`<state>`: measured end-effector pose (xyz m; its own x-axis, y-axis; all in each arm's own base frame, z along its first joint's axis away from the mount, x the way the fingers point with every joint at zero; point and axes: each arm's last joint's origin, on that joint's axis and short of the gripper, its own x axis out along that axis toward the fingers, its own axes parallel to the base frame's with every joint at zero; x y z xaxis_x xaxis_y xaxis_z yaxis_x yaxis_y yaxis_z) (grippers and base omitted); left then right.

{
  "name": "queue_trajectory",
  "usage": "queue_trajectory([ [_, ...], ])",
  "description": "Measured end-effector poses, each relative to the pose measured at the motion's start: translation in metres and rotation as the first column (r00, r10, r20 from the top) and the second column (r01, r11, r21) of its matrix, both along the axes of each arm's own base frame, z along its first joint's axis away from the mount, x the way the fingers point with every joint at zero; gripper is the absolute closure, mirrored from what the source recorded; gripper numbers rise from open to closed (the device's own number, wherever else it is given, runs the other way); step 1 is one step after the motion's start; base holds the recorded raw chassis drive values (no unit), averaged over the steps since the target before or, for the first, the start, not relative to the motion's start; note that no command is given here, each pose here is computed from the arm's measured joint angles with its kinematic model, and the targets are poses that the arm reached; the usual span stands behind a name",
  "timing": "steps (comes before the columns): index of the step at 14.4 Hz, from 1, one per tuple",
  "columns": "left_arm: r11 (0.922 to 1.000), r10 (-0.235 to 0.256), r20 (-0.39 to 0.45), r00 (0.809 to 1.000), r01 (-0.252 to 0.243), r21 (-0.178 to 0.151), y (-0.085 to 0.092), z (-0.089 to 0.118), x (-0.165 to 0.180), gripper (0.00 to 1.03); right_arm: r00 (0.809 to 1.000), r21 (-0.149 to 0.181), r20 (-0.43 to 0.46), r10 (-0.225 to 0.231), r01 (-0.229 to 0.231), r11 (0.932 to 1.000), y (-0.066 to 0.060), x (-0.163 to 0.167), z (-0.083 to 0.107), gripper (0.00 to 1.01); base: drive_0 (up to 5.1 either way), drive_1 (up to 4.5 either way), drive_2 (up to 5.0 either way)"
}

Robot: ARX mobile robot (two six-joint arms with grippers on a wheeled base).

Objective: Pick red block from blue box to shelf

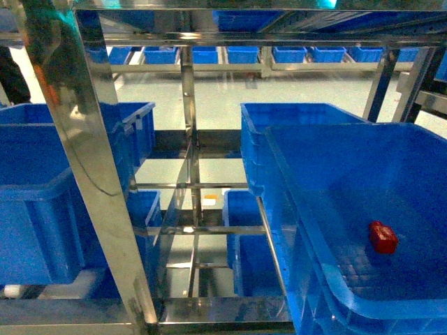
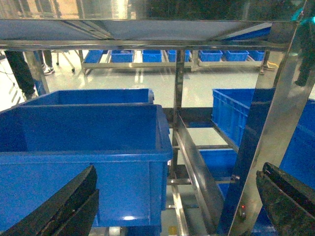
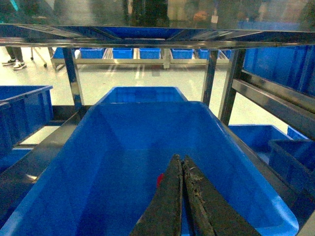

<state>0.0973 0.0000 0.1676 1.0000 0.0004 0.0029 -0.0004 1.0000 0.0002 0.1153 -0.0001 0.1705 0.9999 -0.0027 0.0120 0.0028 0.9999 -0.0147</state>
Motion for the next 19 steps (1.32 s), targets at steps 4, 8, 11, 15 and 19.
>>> queue_trajectory([
  [4, 1.0000, 0.001, 0.000, 1.000, -0.001, 0.000, 0.000, 0.000, 0.000, 0.05, 1.000, 0.000, 0.001, 0.000, 0.000, 1.0000, 0.000, -0.004, 0.000, 0.99, 0.0, 0.00, 0.0],
  [8, 1.0000, 0.000, 0.000, 1.000, 0.000, 0.000, 0.000, 0.000, 0.000, 0.05, 0.999, 0.000, -0.048, 0.002, -0.002, 1.0000, 0.000, -0.013, -0.006, 0.99, 0.0, 0.00, 0.0],
  [11, 1.0000, 0.000, 0.000, 1.000, 0.000, 0.000, 0.000, 0.000, 0.000, 0.05, 1.000, 0.000, -0.016, 0.002, -0.002, 1.0000, 0.000, -0.018, -0.004, 0.99, 0.0, 0.00, 0.0],
  [15, 1.0000, 0.000, 0.000, 1.000, 0.000, 0.000, 0.000, 0.000, 0.000, 0.05, 1.000, 0.000, -0.009, 0.003, -0.003, 1.0000, 0.000, -0.018, -0.004, 0.99, 0.0, 0.00, 0.0],
  [19, 1.0000, 0.000, 0.000, 1.000, 0.000, 0.000, 0.000, 0.000, 0.000, 0.05, 1.000, 0.000, -0.009, 0.003, -0.003, 1.0000, 0.000, -0.018, -0.004, 0.99, 0.0, 0.00, 0.0],
])
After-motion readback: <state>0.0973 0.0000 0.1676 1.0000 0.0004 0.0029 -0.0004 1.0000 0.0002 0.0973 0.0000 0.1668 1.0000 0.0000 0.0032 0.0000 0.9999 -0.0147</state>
